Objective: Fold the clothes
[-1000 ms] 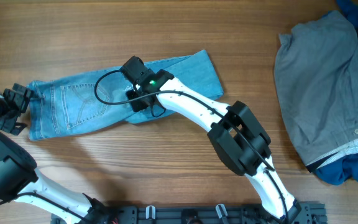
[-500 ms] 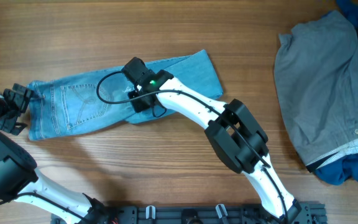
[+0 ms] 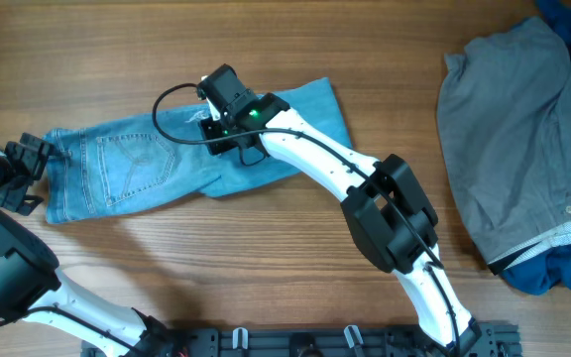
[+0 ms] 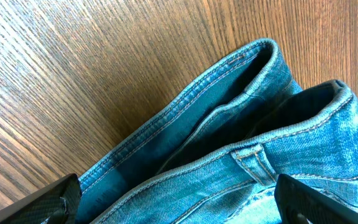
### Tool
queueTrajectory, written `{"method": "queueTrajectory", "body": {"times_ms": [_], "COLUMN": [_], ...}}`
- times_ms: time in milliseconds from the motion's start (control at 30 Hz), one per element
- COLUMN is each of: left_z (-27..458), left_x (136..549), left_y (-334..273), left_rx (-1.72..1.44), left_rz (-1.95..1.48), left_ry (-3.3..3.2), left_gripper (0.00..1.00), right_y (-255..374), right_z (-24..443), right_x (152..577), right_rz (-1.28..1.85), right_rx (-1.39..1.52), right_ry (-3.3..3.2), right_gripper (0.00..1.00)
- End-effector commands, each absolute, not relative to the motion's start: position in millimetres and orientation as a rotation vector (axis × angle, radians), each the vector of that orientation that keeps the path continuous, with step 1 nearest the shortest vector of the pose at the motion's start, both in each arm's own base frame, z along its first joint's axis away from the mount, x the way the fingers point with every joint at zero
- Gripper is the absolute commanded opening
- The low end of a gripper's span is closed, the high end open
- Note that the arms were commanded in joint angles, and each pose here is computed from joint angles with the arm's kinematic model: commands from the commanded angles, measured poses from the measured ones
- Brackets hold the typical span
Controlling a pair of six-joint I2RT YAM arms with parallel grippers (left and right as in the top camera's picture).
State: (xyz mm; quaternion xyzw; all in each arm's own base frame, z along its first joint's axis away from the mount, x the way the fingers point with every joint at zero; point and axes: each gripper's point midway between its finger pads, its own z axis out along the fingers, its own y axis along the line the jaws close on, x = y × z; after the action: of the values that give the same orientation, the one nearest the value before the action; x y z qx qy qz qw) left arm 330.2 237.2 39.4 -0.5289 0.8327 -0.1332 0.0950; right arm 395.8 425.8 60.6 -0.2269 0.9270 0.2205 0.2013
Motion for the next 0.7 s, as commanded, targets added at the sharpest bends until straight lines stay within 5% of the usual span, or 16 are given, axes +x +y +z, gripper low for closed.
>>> {"method": "queueTrajectory", "body": {"times_ms": [0,33,67,167,667], "left_z": [45.9,45.9,45.9,46.2,35.1], "left_x": [330.7,330.7,330.8,332.2,342.0], "left_y": [236.2,236.3,236.2,237.3,237.9], "left_rx": [-1.563,-1.563,-1.562,-1.556,-1.322], "left_rz": [-0.382,-0.382,-0.382,-0.379,-0.343], "left_ry": [2.456,2.456,2.456,2.451,2.523], "left_gripper": [1.00,1.00,1.00,1.00,0.95], "right_y": [448.3,448.0,446.5,430.8,218.4], "right_z": [90.2,89.9,89.1,82.4,133.2], "right_x": [386.8,386.6,386.8,391.9,434.3], "right_rz": [0.737,0.735,0.730,0.676,0.154], "right_rx": [-0.683,-0.685,-0.684,-0.653,-0.171], "right_ry": [2.522,2.524,2.528,2.573,2.791], "right_gripper": [0.34,0.61,0.73,0.98,0.99]}}
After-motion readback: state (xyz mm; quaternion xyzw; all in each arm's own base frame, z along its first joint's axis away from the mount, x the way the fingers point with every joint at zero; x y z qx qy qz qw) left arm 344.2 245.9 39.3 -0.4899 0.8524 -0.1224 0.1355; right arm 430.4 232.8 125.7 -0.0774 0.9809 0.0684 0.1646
